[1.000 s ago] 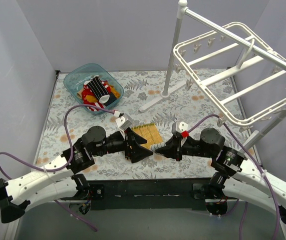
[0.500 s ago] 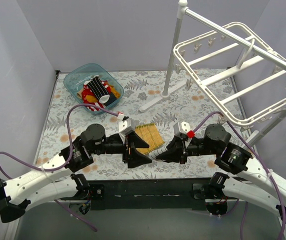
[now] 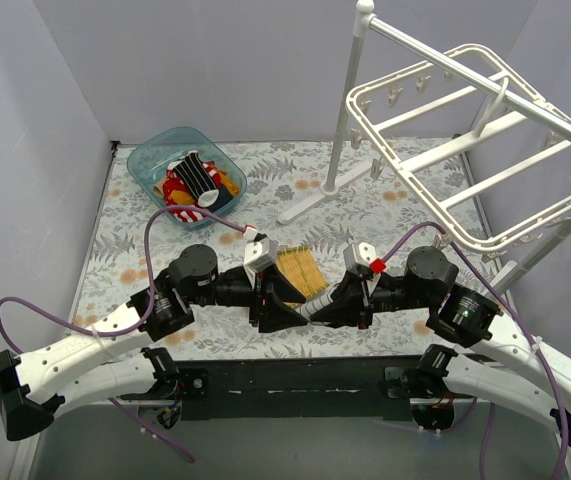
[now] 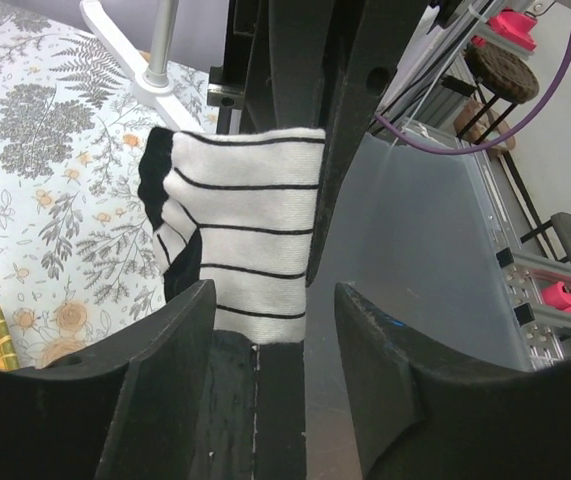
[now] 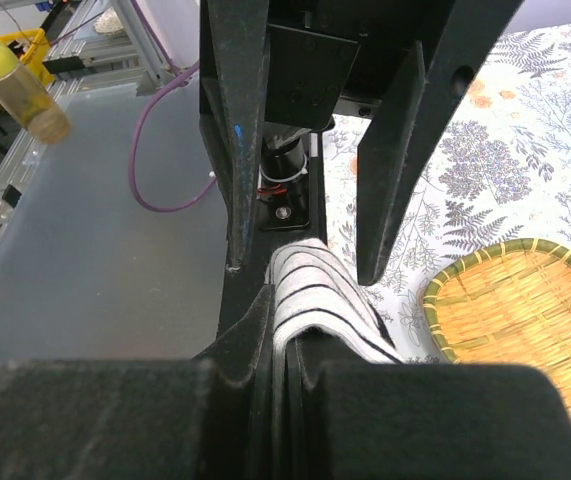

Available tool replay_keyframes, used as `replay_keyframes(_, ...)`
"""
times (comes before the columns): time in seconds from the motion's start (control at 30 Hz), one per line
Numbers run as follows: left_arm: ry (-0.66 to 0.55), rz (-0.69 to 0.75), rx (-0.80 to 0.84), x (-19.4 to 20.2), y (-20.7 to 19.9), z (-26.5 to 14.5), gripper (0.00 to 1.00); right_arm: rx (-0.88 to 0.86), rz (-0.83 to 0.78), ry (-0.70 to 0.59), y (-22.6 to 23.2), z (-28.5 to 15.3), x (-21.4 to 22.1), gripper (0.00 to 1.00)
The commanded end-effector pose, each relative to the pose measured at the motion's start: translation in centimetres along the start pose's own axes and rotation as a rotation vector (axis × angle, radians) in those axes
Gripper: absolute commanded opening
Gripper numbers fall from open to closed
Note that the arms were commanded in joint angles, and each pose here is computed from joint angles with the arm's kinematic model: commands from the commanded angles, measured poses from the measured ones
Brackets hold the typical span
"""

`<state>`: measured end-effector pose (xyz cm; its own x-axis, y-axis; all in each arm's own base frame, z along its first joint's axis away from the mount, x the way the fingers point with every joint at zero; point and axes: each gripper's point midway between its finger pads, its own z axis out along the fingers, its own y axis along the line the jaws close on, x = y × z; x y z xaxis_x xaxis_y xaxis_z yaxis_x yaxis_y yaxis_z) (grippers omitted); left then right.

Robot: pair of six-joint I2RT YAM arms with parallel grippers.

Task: Remove the socks clipped to the hanger
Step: Place the sock in the bin.

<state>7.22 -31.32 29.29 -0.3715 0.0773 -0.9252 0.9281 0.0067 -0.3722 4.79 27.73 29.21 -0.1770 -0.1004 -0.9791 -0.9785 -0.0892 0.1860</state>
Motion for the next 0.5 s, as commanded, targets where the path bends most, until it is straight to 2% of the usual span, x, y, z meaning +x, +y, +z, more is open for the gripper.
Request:
replay_keyframes(0.0, -0.019, 0.018, 0.04, -0.6, -0.6, 0.2, 0.4, -0.032, -0.04, -0.061, 1.0, -0.2, -2.5, 0.01)
replay_keyframes(0.13, -0.011, 0.007, 0.037, -0.4, -0.4, 0.4, 0.16, -0.025, -0.04, -0.065, 0.9, -0.2, -2.7, 0.01)
replay_keyframes(0.3, -0.007, -0.004, 0.023, -0.1, 0.0, 0.5, 0.09, -0.014, -0.041, -0.073, 0.7, -0.2, -2.8, 0.01)
replay_keyframes(0.37, -0.041, 0.009, 0.001, -0.8, 0.3, 0.5, 0.05, -0.005, -0.039, -0.075, 0.6, -0.2, -2.8, 0.03)
replay_keyframes(0.47, -0.076, -0.011, -0.079, -1.4, 1.5, 0.3, 0.0, 0.038, -0.029, -0.068, -0.1, -0.3, -2.6, 0.23)
